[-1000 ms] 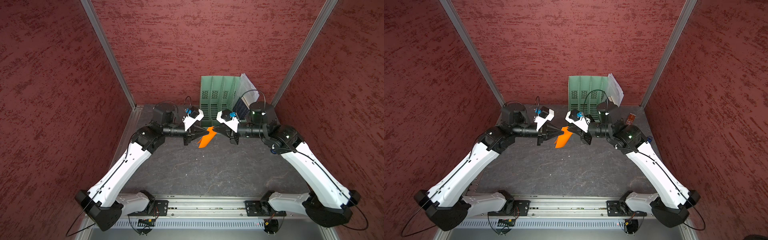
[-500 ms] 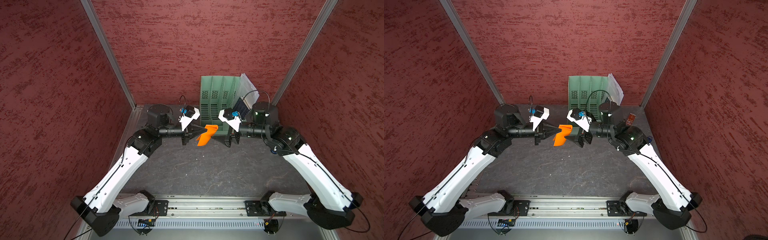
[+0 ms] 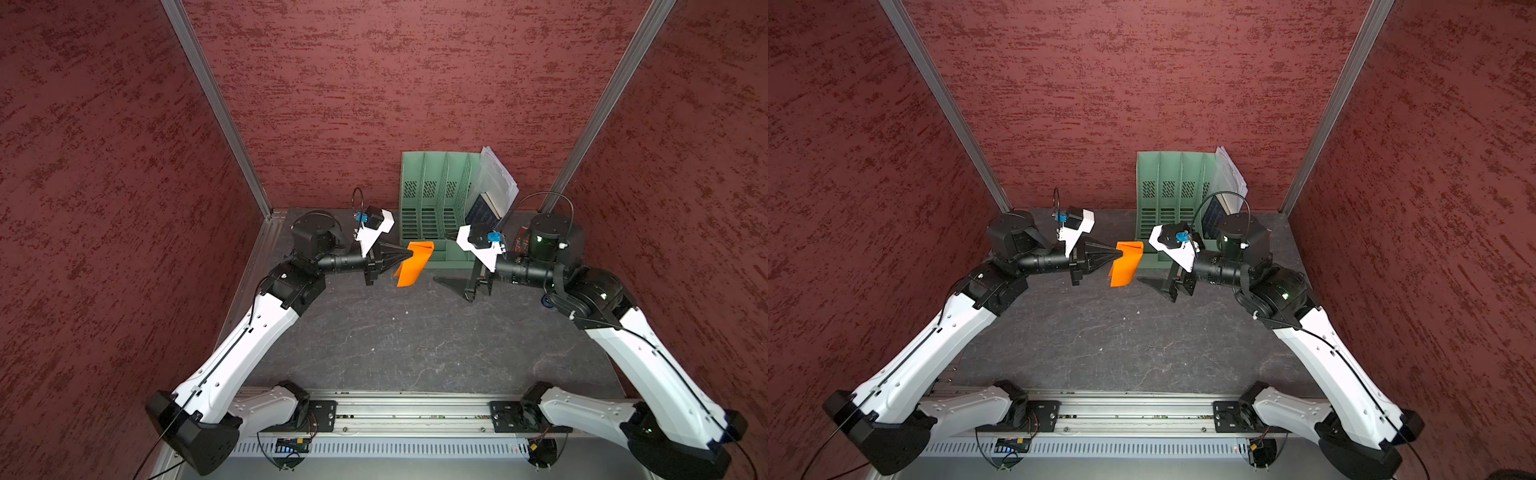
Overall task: Fold the square paper along the opposite sides
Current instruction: Fold the paper, then smooth out the paper.
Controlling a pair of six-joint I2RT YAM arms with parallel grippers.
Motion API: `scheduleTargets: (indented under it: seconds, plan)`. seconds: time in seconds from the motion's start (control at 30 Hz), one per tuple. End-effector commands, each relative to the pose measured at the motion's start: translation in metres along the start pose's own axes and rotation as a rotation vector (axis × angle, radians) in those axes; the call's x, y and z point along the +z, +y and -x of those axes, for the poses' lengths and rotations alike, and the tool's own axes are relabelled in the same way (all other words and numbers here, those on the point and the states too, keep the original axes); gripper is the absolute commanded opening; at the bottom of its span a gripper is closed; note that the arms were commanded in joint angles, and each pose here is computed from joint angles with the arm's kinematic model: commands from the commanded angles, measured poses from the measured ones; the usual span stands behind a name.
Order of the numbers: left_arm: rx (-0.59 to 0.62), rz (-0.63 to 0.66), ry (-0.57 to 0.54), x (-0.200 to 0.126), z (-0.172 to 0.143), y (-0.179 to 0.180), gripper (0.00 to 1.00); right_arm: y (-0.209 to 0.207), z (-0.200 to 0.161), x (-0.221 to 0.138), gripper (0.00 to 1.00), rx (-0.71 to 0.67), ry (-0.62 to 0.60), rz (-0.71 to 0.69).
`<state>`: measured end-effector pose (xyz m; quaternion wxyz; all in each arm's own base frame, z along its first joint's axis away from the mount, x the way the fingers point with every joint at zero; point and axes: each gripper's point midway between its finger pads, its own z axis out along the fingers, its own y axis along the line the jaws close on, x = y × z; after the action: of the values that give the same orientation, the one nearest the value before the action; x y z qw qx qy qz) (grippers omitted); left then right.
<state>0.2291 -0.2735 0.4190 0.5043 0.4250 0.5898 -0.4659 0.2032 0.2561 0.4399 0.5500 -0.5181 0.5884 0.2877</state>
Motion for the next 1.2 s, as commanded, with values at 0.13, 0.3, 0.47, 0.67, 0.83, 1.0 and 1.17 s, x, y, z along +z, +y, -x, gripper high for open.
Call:
scheduleTargets:
  seconds: [0.13, 0.3, 0.47, 0.67, 0.83, 1.0, 1.17]
  plan:
    - [0.04, -0.145, -0.181, -0.014, 0.039, -0.033, 0.0, 0.003, 0.019, 0.001, 0.95, -0.009, -0.087, 0.114]
    - [0.017, -0.195, -0.188, -0.009, 0.036, -0.037, 0.0, -0.002, 0.03, 0.006, 0.89, -0.024, -0.113, 0.145]
    - [0.004, -0.217, -0.176, -0.002, 0.032, -0.038, 0.0, -0.004, 0.039, 0.008, 0.65, -0.027, -0.138, 0.172]
    - [0.001, -0.211, -0.165, 0.0, 0.029, -0.035, 0.0, -0.005, 0.043, 0.007, 0.38, -0.028, -0.15, 0.163]
    - [-0.002, -0.204, -0.16, 0.0, 0.026, -0.034, 0.0, -0.006, 0.043, 0.005, 0.24, -0.027, -0.15, 0.146]
    - [-0.002, -0.196, -0.156, 0.0, 0.025, -0.033, 0.0, -0.009, 0.042, 0.004, 0.13, -0.028, -0.151, 0.123]
    - [-0.001, -0.189, -0.152, 0.0, 0.025, -0.032, 0.0, -0.01, 0.043, 0.003, 0.08, -0.034, -0.156, 0.108]
